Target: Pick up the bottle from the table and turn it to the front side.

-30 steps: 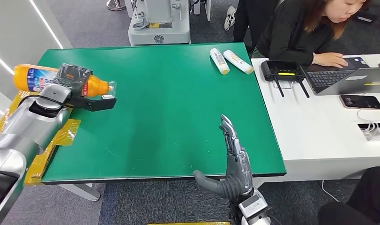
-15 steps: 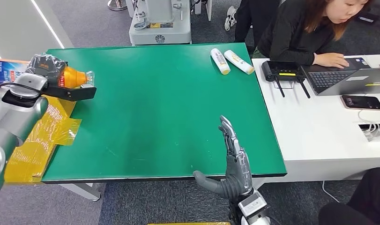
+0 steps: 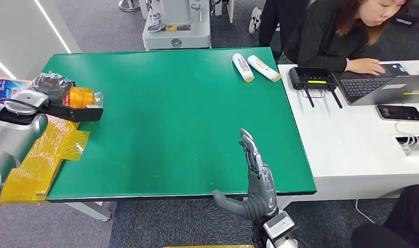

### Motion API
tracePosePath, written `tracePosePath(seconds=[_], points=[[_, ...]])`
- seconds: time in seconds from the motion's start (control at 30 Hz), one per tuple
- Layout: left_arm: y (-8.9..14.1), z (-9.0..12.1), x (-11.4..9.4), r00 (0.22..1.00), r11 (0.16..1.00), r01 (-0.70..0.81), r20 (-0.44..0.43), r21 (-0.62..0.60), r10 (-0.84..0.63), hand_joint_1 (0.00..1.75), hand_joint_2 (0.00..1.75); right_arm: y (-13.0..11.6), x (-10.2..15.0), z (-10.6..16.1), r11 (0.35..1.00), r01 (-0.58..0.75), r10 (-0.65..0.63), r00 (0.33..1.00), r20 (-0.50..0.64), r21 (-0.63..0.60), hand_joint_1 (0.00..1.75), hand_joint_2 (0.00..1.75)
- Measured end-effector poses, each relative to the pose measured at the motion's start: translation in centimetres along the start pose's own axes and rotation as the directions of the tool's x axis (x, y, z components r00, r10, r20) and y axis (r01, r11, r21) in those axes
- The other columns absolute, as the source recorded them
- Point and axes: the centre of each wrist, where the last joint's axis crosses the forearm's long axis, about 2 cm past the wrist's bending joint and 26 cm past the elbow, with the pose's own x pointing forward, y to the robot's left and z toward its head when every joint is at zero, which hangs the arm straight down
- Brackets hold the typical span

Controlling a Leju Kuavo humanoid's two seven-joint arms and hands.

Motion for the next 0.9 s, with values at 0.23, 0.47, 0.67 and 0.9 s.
tracePosePath(seconds=[0.23, 0.47, 0.67, 0.9], points=[[-2.1, 0.1, 1.2, 1.000, 0.999, 0.007, 0.019, -0.042, -0.006, 1.75, 1.75, 0.0, 0.0, -0.1, 1.000, 0.003, -0.003, 1.000, 0.001, 0.005, 0.00, 1.75], [-4.8, 0.3, 2.9, 0.998, 0.992, -0.002, 0.062, -0.123, 0.010, 1.75, 1.75, 0.0, -0.2, 0.0, 1.000, 0.014, -0.014, 1.000, -0.007, 0.004, 0.00, 1.75], [-7.9, 0.8, 4.6, 0.997, 0.980, -0.002, 0.076, -0.197, 0.017, 1.75, 1.75, -0.1, -0.5, 0.0, 1.000, 0.011, -0.011, 1.000, -0.011, 0.009, 0.00, 1.75], [-10.1, 1.4, 5.1, 0.995, 0.958, -0.030, 0.083, -0.286, 0.056, 1.75, 1.75, -0.1, -1.0, -0.5, 1.000, 0.026, -0.026, 1.000, -0.015, 0.009, 0.00, 1.75]])
